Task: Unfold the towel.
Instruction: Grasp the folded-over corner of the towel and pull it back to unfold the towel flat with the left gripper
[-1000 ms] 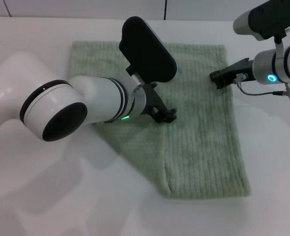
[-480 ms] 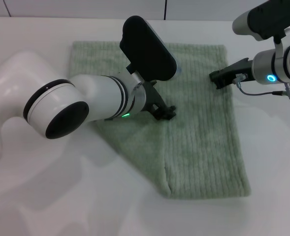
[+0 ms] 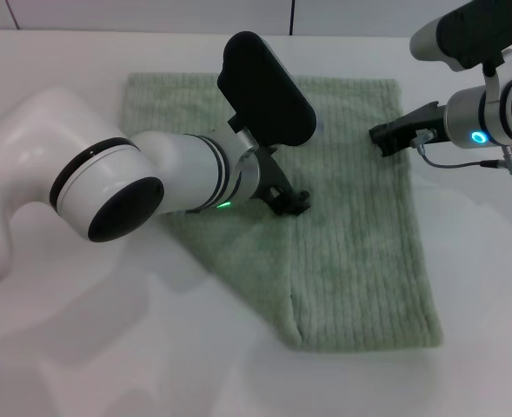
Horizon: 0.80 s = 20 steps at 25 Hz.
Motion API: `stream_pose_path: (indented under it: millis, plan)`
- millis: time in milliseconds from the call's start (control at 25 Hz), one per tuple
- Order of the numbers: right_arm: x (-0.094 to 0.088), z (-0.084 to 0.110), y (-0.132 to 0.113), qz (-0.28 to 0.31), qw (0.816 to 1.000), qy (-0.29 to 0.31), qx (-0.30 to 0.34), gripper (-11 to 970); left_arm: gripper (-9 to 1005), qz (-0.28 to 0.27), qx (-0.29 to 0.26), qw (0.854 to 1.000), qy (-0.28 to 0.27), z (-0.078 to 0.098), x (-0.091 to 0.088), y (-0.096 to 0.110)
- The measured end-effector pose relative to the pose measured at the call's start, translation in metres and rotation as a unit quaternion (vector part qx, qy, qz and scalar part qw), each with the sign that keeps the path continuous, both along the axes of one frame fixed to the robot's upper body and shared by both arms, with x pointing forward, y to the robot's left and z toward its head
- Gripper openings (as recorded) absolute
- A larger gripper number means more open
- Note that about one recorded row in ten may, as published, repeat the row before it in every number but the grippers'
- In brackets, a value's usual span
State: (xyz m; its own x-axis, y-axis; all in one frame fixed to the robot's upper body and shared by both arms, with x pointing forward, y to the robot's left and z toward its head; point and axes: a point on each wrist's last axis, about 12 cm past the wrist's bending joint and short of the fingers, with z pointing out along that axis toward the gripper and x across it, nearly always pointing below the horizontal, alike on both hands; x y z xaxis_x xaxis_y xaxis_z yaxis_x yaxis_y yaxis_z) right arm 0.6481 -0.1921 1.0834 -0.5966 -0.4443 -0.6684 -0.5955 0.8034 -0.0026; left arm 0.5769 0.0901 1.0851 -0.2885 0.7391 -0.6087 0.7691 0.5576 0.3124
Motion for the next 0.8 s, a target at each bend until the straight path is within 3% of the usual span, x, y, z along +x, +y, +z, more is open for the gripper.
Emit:
stream_pose_path:
  millis: [600, 720, 800]
  plan:
    - [0.0, -0.0007, -0.0017, 0.0, 1.0, 0.0, -0.007, -1, 780, -0.017, 0.02, 1.0, -0.005, 0.0014, 0.0007, -0.0035]
    - [0.0, -0.001, -0.0023, -0.001, 1.0, 0.001, -0.008, -1, 556, -0.016, 0.019, 1.0, -0.007, 0.003, 0.0018, -0.0032]
    - [0.0, -0.001, -0.0024, -0.002, 1.0, 0.001, -0.008, -1, 497, -0.017, 0.019, 1.0, -0.009, 0.0037, 0.002, -0.0032]
